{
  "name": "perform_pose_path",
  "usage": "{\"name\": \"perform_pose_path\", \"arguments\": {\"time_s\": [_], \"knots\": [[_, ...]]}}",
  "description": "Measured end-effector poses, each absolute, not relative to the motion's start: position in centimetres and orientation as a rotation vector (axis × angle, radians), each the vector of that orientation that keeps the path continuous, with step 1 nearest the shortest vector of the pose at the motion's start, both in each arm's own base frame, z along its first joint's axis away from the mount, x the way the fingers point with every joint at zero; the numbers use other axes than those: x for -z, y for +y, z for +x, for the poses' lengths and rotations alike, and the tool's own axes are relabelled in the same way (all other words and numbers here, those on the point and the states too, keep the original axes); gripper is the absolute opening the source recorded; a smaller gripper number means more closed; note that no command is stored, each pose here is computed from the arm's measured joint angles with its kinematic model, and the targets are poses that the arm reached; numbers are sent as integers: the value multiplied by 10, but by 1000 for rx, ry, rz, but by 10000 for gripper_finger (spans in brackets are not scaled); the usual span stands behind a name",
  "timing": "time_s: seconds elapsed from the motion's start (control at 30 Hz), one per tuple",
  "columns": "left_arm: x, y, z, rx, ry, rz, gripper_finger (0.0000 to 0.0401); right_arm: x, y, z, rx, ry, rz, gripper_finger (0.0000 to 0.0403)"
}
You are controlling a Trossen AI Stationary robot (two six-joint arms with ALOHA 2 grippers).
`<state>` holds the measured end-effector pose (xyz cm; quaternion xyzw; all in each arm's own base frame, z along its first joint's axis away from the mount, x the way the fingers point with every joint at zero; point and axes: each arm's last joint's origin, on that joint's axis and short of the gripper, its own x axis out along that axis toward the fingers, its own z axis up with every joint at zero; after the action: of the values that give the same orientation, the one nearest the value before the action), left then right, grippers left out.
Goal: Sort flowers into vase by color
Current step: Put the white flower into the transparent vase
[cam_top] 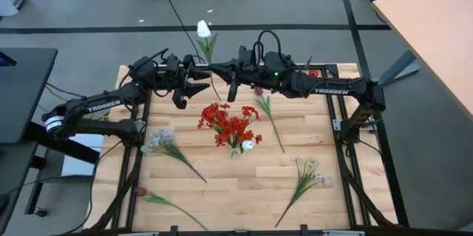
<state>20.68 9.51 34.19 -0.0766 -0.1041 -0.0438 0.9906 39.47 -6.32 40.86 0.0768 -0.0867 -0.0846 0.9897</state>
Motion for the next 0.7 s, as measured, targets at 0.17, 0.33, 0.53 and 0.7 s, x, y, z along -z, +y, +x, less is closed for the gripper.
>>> {"name": "perform_pose_path", "arguments": {"time_s": [0.17,0.33,0.53,0.7], "knots": [[-342,98,212,72,-254,-179,137,-406,-63,395,164,-152,174,3],[-341,100,216,90,-265,-193,84,-404,-63,396,153,-130,174,3],[-339,99,217,113,-242,-185,10,-402,-66,396,180,-113,211,33],[-336,99,217,111,-215,-181,4,-400,-69,395,212,-98,236,89]]}}
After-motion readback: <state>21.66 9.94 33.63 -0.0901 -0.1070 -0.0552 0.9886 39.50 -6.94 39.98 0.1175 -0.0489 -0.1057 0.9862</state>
